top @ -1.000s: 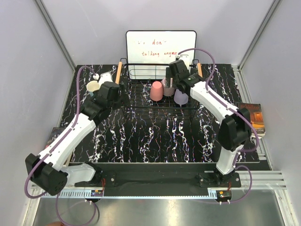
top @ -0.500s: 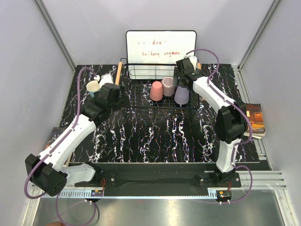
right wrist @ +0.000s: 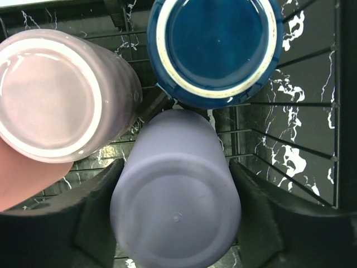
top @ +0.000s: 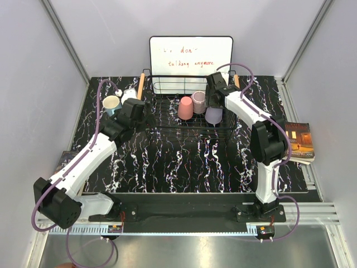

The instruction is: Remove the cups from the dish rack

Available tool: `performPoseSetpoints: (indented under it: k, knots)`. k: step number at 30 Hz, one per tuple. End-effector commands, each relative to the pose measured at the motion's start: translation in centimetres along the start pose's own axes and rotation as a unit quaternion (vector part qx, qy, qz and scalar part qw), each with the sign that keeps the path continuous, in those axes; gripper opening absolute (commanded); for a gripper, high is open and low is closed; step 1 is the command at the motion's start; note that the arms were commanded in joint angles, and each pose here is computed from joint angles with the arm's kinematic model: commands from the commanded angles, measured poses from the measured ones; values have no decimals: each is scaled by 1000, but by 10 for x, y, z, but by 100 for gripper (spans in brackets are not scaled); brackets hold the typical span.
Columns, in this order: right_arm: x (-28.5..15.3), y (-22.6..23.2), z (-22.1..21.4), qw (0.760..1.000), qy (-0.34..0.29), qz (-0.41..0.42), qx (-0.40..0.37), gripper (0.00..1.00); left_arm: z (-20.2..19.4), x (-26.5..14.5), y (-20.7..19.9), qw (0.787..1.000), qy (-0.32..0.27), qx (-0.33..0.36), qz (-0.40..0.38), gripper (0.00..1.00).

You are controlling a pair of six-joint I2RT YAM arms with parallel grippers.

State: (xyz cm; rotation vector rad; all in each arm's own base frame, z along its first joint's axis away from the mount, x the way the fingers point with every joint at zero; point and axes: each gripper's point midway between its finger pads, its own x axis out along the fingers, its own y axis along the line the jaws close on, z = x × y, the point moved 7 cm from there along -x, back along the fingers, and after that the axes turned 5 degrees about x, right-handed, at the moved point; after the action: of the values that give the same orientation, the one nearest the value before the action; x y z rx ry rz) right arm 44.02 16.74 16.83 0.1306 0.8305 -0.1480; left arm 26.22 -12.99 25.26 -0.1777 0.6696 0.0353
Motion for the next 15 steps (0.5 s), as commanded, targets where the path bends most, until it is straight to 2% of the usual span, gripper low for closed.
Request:
performPoseSetpoints:
  k: [1, 5, 6, 8, 9, 15]
  knots:
    - [-12, 5, 16, 999, -21, 23, 20, 59, 8, 0, -7, 1000, -14, -1, -15, 99]
    - [-19, 1, 18, 999, -28, 23, 22, 42, 6, 1, -8, 1000, -11, -1, -17, 99]
    - [-21, 1, 18, 999, -30, 23, 23, 27, 7, 0, -9, 1000, -12, 0, -18, 99]
    - [-27, 0, 21, 999, -37, 24, 25, 6, 7, -1, -10, 1000, -13, 0, -19, 99]
    - [-29, -2, 22, 999, -40, 23, 26, 0, 7, -1, -9, 1000, -14, 0, -19, 99]
    - [-59, -2, 36, 996, -66, 48, 39, 0, 10, -5, -9, 1000, -22, -2, -18, 99]
